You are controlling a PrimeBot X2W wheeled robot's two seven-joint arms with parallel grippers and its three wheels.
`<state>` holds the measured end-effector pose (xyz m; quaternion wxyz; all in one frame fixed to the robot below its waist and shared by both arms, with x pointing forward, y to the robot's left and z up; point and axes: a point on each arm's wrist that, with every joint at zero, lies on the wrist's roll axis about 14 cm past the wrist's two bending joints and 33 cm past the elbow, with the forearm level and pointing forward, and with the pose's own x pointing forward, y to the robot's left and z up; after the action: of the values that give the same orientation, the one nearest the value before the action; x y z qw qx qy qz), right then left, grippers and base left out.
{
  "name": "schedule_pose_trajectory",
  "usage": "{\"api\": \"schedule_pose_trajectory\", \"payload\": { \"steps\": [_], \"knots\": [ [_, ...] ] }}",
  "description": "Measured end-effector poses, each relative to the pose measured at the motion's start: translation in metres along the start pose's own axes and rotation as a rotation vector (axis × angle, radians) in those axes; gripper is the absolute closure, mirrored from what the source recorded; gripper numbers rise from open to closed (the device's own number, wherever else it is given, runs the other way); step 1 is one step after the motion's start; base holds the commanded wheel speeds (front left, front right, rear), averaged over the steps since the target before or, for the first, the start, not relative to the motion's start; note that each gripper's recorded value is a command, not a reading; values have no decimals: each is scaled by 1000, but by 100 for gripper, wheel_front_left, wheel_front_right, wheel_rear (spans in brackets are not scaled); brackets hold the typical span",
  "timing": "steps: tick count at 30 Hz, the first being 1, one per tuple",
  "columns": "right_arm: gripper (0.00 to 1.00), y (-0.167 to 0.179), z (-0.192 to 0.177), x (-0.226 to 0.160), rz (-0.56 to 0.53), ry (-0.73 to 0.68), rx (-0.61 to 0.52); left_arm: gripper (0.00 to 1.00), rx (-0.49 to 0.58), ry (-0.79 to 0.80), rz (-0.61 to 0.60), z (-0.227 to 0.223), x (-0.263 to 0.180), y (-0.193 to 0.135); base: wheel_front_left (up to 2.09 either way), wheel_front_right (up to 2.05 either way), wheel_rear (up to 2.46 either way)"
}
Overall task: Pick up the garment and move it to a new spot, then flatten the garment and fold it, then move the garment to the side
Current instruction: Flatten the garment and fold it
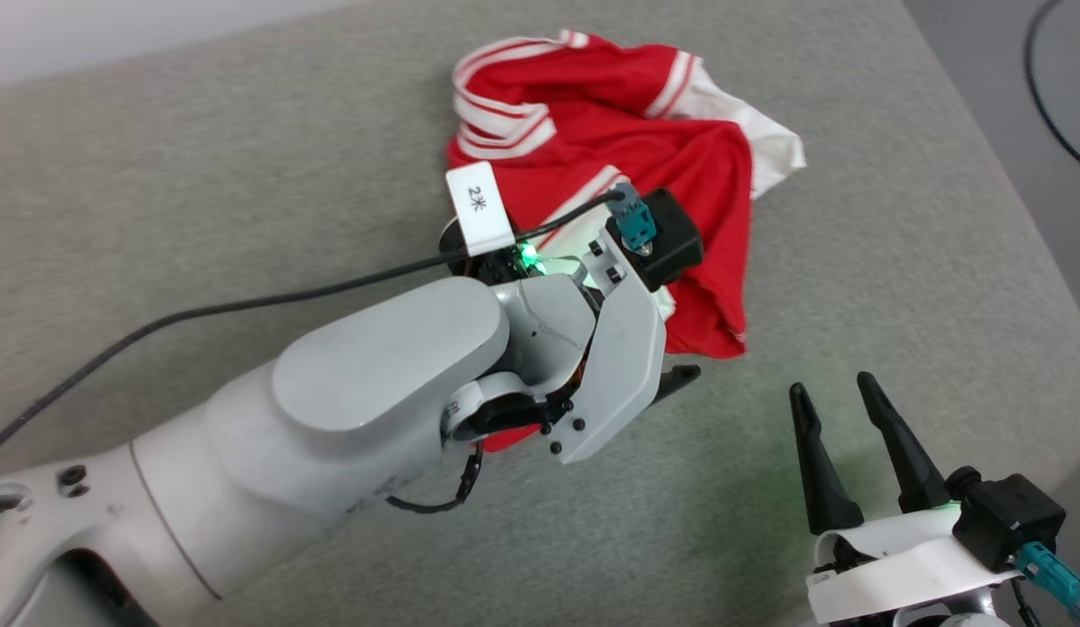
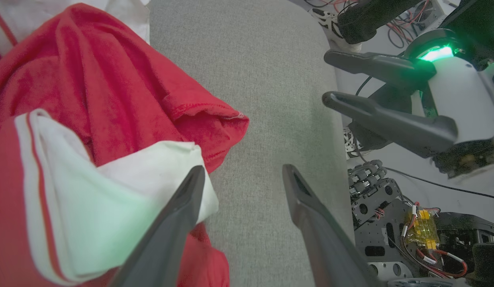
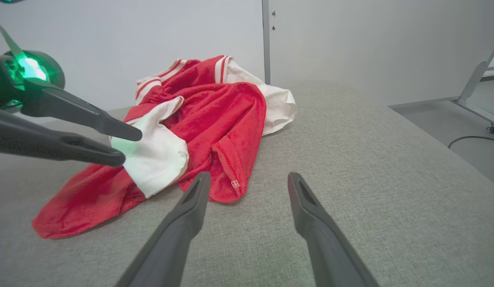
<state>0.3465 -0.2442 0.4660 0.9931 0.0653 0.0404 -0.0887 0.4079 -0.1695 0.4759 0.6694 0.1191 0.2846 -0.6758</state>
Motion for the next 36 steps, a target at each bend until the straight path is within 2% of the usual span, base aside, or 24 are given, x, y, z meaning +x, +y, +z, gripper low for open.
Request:
{"api": "schedule_pose_trajectory", "payload": {
  "steps": [12, 24, 25, 26, 29, 30, 31, 33, 36],
  "knots": [
    [0, -13, -8, -6, -56, 18, 21, 0, 17, 46, 34, -21, 40, 27, 0, 0, 0],
    [0, -12, -9, -1, -55, 16, 36, 0, 109, 117, 84, -47, 40, 40, 0, 0, 0],
    [0, -11, -9, -1, -52, 16, 37, 7, 131, 128, 92, -48, 39, 41, 0, 0, 0],
    [0, -10, -10, 0, -49, 18, 37, 29, 144, 131, 93, -49, 39, 40, 0, 0, 0],
    [0, -8, -10, 2, -42, 18, 38, 63, 154, 130, 96, -50, 37, 41, 0, 0, 0],
    [0, -8, -10, 2, -40, 18, 38, 84, 162, 130, 99, -50, 37, 41, 0, 0, 0],
    [0, -7, -11, 2, -39, 19, 39, 91, 165, 129, 100, -50, 36, 41, 0, 0, 0],
    [0, -6, -10, 4, -35, 17, 39, 96, 164, 127, 103, -50, 35, 42, 0, 0, 0],
    [0, -7, -8, 6, -33, 10, 38, 98, 148, 112, 103, -49, 34, 42, 0, 0, 0]
  ]
}}
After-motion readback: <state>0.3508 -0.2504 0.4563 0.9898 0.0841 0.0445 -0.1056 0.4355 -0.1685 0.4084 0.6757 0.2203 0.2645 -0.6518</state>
